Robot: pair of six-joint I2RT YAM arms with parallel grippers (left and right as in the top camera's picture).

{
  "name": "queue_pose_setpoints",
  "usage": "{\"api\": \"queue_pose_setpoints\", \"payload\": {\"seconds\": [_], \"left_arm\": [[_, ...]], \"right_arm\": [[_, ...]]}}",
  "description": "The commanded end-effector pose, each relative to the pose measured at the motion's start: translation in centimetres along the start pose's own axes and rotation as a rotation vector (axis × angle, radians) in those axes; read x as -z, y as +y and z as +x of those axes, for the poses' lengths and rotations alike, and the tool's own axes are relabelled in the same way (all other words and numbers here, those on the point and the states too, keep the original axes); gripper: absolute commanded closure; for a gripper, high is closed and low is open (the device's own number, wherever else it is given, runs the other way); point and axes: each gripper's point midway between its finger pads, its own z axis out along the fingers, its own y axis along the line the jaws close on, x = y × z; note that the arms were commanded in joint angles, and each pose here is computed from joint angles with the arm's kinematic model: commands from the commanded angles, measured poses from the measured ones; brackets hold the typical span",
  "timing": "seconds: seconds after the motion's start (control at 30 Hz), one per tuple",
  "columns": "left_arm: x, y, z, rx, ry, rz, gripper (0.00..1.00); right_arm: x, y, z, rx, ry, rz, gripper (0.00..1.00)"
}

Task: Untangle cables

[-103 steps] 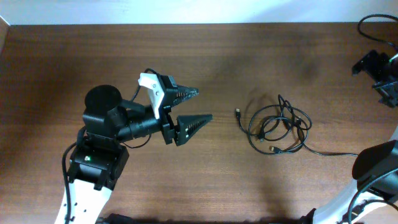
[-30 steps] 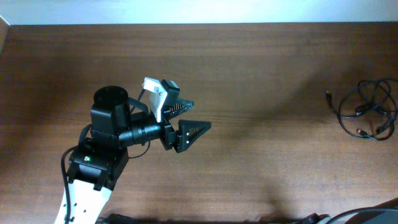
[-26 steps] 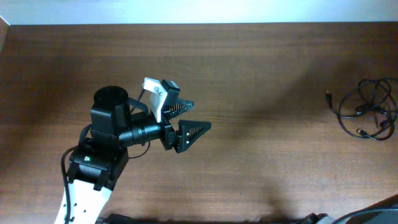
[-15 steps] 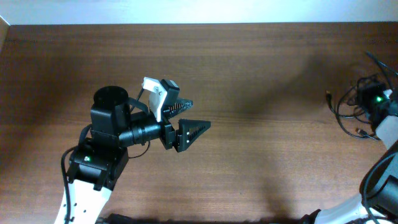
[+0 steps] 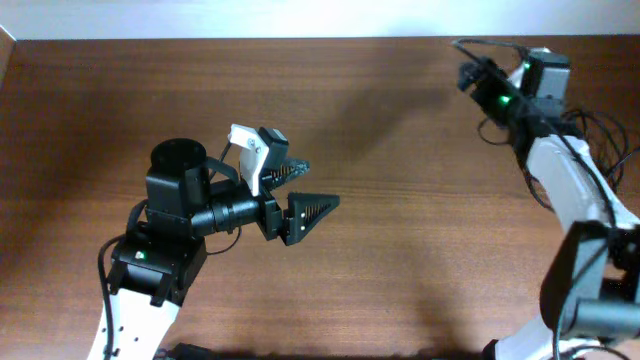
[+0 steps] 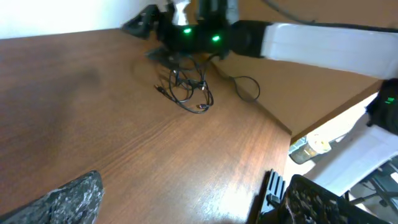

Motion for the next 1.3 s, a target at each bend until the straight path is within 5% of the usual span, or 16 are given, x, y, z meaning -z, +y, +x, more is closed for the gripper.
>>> {"api": "queue_pose_setpoints", "payload": {"seconds": [0.0, 0.07, 0.2, 0.37, 0.6, 0.63, 0.67, 0.8, 0.93, 1.03, 1.13, 1.17, 1.2, 1.27], "left_arm": [[0.1, 0.1, -0.2, -0.010, -0.006, -0.011, 0.05], [0.1, 0.1, -0.1, -0.006, -0.004, -0.011, 0.05], [0.1, 0.2, 0.1, 0.003, 0.005, -0.014, 0.04], [0.1, 0.1, 0.0, -0.001, 0.000, -0.012, 0.06], [0.1, 0.1, -0.2, -0.010, -0.007, -0.011, 0.05], [0.1, 0.1, -0.2, -0.010, -0.007, -0.011, 0.05], [0.1, 0.1, -0.2, -0.010, -0.007, -0.011, 0.05], [0.1, 0.1, -0.2, -0.010, -0.007, -0.012, 0.05], [0.1, 0.1, -0.2, -0.010, -0.007, -0.011, 0.05], [0.1, 0.1, -0.2, -0.010, -0.007, -0.012, 0.06], [0.2, 0.3, -0.3, -0.010, -0.009, -0.023, 0.06], [0.2, 0.3, -0.3, -0.010, -0.009, -0.022, 0.06], [0.2, 0.3, -0.2, -0.009, -0.008, -0.022, 0.06], [0.2, 0.5, -0.3, -0.009, -0.011, -0.037, 0.02]], "right_arm": [[7.9, -1.8, -5.8, 0.023, -0.257, 0.243, 0.01], [12.3, -4.6, -8.0, -0.008, -0.360, 0.385, 0.01], [14.5, -14.6, -8.8, -0.143, -0.317, 0.607, 0.01], [7.6, -18.3, -5.8, -0.160, -0.144, 0.585, 0.01], [1.4, -17.3, -3.6, -0.163, -0.028, 0.377, 0.06], [0.7, -16.2, -3.6, -0.096, -0.028, 0.353, 0.19], [0.4, -15.6, -3.4, -0.085, -0.027, 0.346, 0.94], [-2.4, -8.5, 0.7, 0.138, 0.070, 0.217, 0.96], [-4.4, 1.5, 8.1, 0.350, 0.157, 0.051, 0.96], [-3.7, 12.8, 18.4, 0.538, 0.226, -0.179, 0.96], [-1.9, 17.0, 24.7, 0.627, 0.293, -0.276, 0.96], [-1.6, 17.5, 25.6, 0.639, 0.303, -0.289, 0.85], [-1.4, 17.7, 25.9, 0.643, 0.306, -0.294, 0.06], [-0.2, 17.9, 26.9, 0.739, 0.364, -0.357, 0.01]]}}
